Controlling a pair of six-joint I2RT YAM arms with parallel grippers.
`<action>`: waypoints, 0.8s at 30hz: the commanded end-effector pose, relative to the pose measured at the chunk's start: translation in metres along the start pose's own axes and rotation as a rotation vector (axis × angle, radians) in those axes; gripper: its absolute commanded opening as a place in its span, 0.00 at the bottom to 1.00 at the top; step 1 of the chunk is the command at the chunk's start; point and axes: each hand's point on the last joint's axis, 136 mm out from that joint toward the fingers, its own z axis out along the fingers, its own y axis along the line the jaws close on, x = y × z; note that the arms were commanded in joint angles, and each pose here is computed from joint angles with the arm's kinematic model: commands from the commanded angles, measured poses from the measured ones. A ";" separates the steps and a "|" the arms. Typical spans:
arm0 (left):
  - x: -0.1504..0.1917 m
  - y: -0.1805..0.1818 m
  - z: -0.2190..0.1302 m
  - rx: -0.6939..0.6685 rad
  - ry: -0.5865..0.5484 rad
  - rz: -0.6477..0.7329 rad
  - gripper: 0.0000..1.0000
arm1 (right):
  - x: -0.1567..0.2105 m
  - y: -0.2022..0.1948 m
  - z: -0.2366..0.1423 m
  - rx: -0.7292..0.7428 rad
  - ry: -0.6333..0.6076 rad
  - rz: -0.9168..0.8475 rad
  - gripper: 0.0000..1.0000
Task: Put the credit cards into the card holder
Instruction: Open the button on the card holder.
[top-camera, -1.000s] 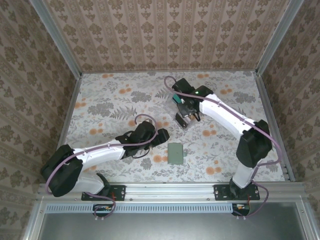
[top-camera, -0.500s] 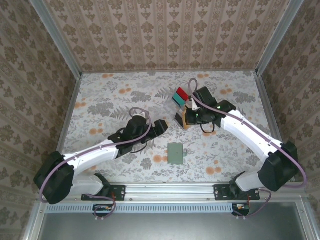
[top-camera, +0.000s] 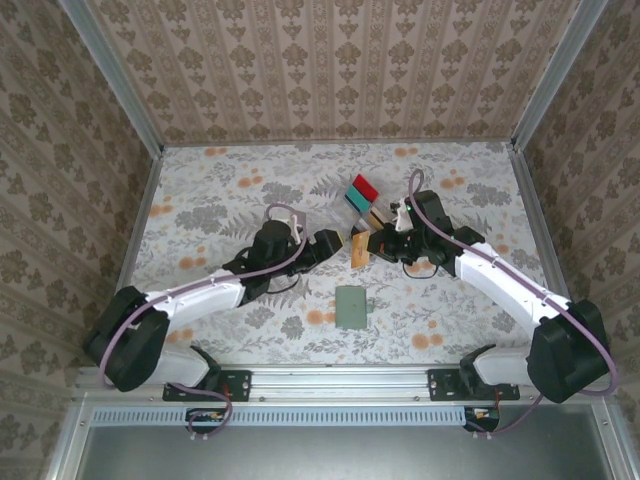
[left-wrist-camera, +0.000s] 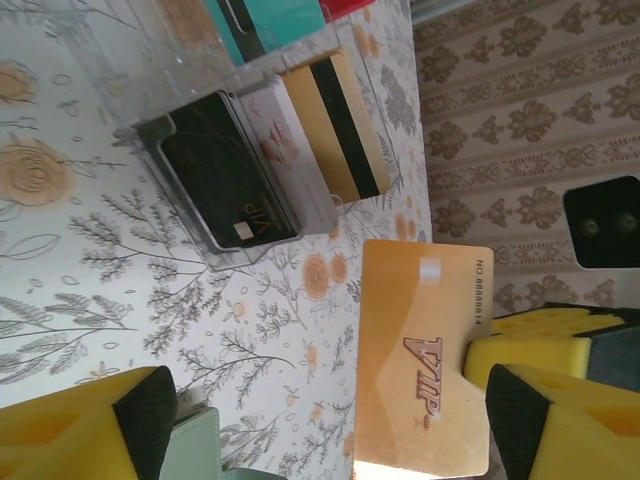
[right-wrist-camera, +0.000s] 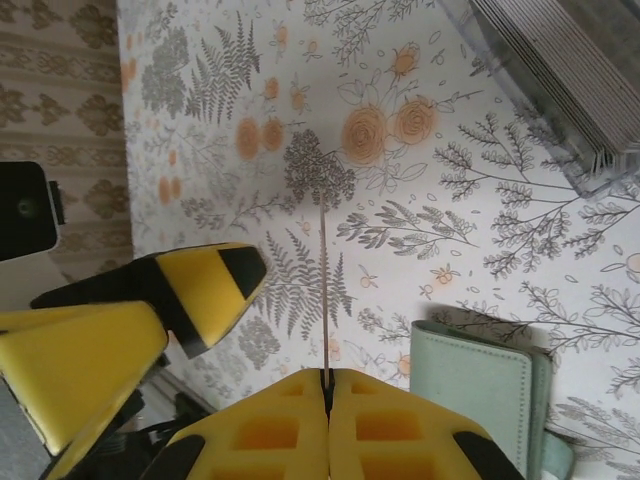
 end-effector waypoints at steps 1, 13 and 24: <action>-0.006 -0.033 0.006 0.123 0.026 0.004 0.81 | -0.001 0.030 -0.010 -0.170 0.016 0.040 0.07; -0.006 -0.051 0.020 0.228 0.065 -0.026 0.36 | -0.002 0.031 -0.003 -0.244 0.048 0.102 0.10; -0.004 -0.052 0.014 0.225 0.064 -0.050 0.00 | -0.007 0.046 -0.001 -0.340 0.071 0.111 0.21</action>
